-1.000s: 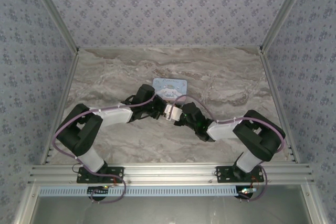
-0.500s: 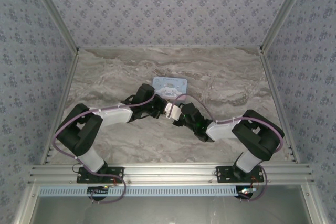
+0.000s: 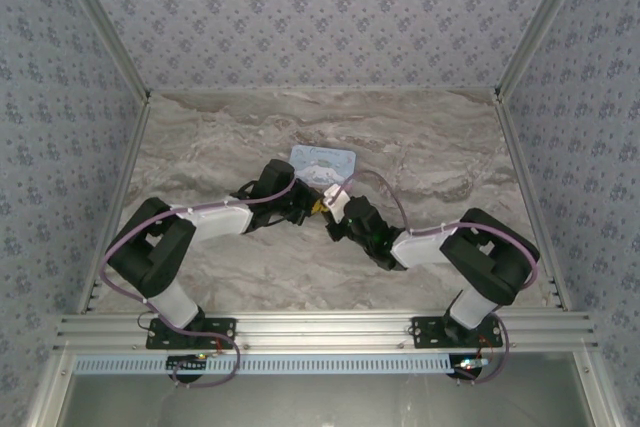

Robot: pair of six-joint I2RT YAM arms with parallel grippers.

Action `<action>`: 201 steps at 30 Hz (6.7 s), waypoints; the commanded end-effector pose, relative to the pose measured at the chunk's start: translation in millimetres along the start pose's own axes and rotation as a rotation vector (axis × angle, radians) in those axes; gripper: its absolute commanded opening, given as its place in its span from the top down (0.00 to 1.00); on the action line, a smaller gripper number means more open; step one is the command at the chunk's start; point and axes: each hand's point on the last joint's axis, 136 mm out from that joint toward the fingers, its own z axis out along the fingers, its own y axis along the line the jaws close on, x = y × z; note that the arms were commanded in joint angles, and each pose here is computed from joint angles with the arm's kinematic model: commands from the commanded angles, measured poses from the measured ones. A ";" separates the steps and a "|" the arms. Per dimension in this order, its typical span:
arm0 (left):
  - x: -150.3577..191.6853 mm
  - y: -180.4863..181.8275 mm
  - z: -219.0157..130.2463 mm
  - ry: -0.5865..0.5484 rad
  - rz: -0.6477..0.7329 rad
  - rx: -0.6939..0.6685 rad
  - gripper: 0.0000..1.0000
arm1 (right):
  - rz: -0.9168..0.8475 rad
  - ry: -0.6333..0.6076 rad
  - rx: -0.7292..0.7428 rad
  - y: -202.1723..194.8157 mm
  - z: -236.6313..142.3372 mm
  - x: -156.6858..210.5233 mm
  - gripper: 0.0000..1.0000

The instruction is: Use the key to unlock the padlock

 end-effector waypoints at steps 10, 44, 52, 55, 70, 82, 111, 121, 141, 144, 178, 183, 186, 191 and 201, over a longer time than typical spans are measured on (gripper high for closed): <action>-1.4 -3.5 -21.8 -0.019 0.029 0.028 0.54 | 0.478 -0.016 -0.040 -14.6 3.4 6.1 1.00; -85.5 2.5 -113.7 -0.366 0.327 -0.128 0.08 | 1.340 0.079 -0.160 -13.0 9.0 43.1 0.84; -109.6 -25.0 -95.5 -0.306 0.463 -0.156 0.01 | 1.287 0.100 -0.096 -26.6 -2.0 52.6 0.56; -115.5 -32.6 -78.9 -0.249 0.506 -0.158 0.01 | 1.238 0.104 -0.088 -31.5 -8.1 52.0 0.46; -127.2 -18.3 -5.1 -0.035 0.524 -0.203 0.20 | 1.003 0.056 -0.237 -35.2 -23.6 18.3 0.29; -105.7 37.4 -10.0 -0.045 0.410 -0.224 0.38 | 0.926 -0.009 -0.335 -37.5 -20.6 -6.2 0.31; -76.5 73.9 -36.6 -0.111 0.330 -0.255 0.39 | 0.815 -0.017 -0.428 -33.6 -7.7 8.0 0.46; -75.4 73.8 -34.1 -0.109 0.327 -0.257 0.39 | 0.808 0.002 -0.467 -16.8 12.4 9.3 0.51; -74.0 73.7 -32.0 -0.105 0.325 -0.253 0.39 | 0.836 0.017 -0.496 -5.7 31.5 19.8 0.61; -73.7 73.1 -31.9 -0.104 0.325 -0.251 0.39 | 0.840 0.017 -0.496 -5.9 33.3 20.1 0.64; -74.1 79.1 -35.3 -0.113 0.328 -0.274 0.38 | 1.017 -0.100 -0.378 -50.1 22.2 1.8 0.99; -74.7 77.4 -38.0 -0.121 0.331 -0.270 0.35 | 1.036 -0.106 -0.343 -59.2 18.6 2.2 1.00; -76.3 76.5 -39.8 -0.127 0.334 -0.270 0.34 | 1.018 -0.085 -0.323 -59.4 14.4 7.1 1.00; -76.3 56.0 -45.5 -0.137 0.377 -0.211 0.25 | 0.987 -0.063 -0.288 -61.2 1.2 11.2 1.00; -81.4 -5.5 -106.7 -0.310 0.543 -0.088 0.01 | 0.783 0.099 -0.202 -57.3 -45.0 2.6 1.00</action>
